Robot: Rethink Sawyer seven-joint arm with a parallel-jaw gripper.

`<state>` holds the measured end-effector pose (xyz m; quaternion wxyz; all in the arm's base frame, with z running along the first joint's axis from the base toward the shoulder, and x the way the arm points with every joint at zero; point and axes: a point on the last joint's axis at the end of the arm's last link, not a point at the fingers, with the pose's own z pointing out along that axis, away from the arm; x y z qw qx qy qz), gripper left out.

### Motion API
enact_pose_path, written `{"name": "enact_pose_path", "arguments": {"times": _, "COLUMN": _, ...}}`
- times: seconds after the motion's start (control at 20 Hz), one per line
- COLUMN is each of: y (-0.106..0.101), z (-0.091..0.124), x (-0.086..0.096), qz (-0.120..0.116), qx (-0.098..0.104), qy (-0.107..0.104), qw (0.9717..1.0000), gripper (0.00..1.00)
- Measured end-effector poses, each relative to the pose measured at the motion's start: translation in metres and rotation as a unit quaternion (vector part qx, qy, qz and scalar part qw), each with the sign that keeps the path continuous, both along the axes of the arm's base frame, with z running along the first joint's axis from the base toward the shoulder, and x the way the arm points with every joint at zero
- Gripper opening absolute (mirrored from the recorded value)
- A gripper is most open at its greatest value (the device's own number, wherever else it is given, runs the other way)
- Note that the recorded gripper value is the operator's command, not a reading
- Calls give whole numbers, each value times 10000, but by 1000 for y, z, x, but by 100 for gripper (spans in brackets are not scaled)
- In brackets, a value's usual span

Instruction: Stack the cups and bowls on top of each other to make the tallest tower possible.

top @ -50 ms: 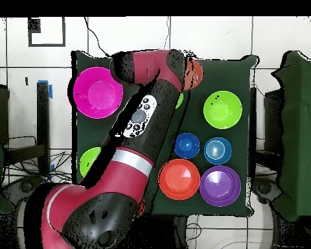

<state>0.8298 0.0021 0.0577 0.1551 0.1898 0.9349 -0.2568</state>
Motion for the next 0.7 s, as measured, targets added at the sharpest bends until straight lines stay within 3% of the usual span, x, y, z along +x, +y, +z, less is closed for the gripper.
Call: {"name": "enact_pose_path", "arguments": {"times": 0.7, "y": 2, "z": -12, "x": 3, "qz": 86, "qx": -112, "qy": 41, "qw": 9999, "gripper": 0}}
